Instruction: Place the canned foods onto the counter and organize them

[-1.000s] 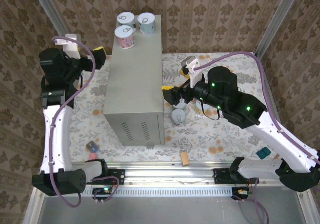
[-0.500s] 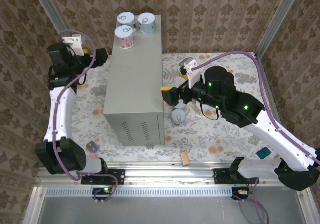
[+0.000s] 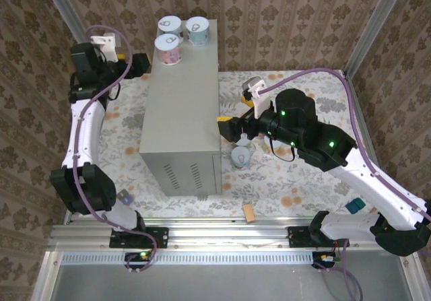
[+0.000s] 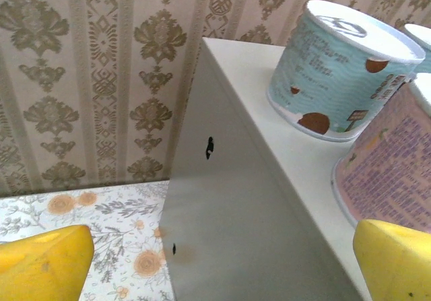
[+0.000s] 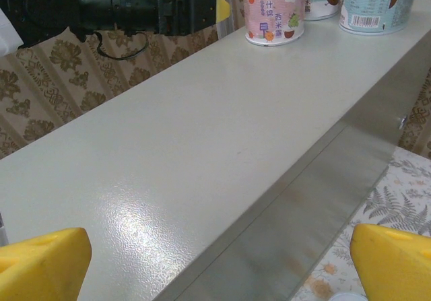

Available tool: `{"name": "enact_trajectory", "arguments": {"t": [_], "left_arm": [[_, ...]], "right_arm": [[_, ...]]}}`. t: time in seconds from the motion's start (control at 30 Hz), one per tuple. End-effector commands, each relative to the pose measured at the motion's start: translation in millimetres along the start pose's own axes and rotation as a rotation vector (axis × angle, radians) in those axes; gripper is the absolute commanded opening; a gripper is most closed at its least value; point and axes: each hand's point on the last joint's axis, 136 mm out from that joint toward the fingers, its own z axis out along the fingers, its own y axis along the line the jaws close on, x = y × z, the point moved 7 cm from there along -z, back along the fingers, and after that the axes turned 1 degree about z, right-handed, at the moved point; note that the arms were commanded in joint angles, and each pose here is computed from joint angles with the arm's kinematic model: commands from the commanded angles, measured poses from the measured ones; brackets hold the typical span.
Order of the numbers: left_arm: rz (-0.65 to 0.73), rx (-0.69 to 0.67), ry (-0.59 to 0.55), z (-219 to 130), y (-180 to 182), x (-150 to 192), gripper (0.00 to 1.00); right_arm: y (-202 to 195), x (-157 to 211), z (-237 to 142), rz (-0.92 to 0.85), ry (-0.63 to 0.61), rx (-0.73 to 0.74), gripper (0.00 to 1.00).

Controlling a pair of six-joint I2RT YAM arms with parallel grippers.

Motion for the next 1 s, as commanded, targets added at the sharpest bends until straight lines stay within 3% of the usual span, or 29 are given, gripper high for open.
{"name": "enact_trajectory", "arguments": {"t": [0.0, 0.63, 0.97], "left_arm": [[0.032, 0.039, -0.002, 4, -9, -8, 1.00], [0.047, 0.064, 0.040, 27, -16, -5, 1.00], [0.061, 0.026, 0.034, 17, -17, -9, 1.00]], "right_arm": [[2, -5, -2, 0.021, -0.008, 0.002, 1.00], [-1, 1, -13, 0.024, -0.020, 0.020, 1.00], [-1, 3, -14, 0.026, -0.018, 0.021, 1.00]]}}
